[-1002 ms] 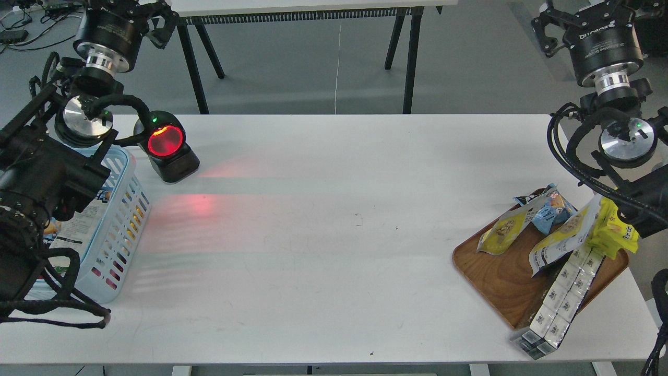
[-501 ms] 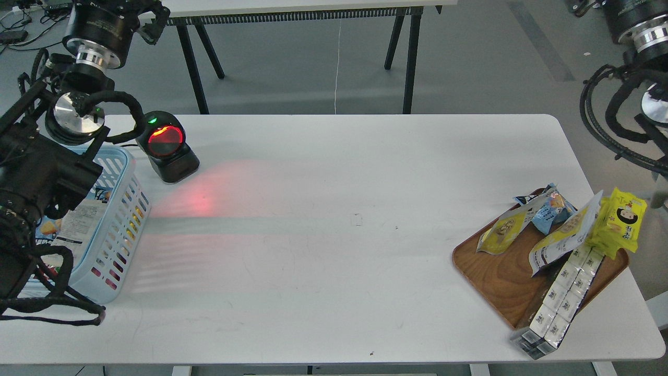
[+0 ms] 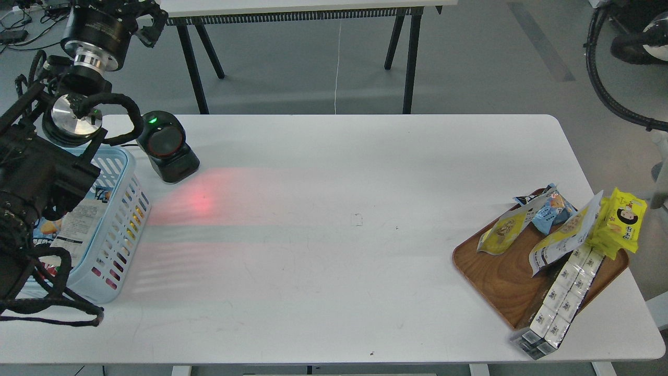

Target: Scan snack and place in basket

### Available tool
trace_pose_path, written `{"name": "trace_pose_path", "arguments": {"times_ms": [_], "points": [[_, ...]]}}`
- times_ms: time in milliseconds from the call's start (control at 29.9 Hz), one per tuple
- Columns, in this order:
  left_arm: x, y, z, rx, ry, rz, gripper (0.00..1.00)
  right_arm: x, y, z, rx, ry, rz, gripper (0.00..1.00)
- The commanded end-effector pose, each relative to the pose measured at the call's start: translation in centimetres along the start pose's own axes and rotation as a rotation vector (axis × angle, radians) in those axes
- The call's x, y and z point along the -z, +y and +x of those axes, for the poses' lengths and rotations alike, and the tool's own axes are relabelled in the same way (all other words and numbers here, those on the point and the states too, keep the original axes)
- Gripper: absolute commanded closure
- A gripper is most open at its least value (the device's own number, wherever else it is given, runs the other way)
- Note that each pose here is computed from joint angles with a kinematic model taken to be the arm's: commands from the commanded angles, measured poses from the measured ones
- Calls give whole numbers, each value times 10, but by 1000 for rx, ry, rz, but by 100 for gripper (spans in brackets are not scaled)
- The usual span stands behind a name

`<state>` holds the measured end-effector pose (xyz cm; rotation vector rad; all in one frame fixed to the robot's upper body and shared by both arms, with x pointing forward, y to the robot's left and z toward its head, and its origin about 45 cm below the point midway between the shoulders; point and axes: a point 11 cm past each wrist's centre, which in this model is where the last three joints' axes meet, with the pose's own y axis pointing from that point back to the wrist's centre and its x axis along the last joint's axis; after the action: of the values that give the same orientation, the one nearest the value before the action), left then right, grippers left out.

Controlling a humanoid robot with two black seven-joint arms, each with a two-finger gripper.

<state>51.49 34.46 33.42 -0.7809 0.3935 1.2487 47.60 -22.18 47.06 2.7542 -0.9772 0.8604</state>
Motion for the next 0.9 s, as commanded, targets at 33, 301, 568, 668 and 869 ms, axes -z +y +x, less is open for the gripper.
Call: {"name": "trace_pose_path", "arguments": {"times_ms": [33,301,568,668,869], "points": [[-1,1,2,-4,1,-1,0,9,-21,-48,270,278,-81,1],[-3,3,5,-10,-8,2,0,6,-14,-105,653,752,-206,3],[-8,4,8,-16,-12,-9,0,5,40,-152,1004,1048,-237,3],[-8,4,8,-16,-12,-9,0,-10,66,-161,1117,1138,-268,3],[-4,6,10,-20,-8,-3,0,-45,108,-152,1248,1314,-332,3]]}}
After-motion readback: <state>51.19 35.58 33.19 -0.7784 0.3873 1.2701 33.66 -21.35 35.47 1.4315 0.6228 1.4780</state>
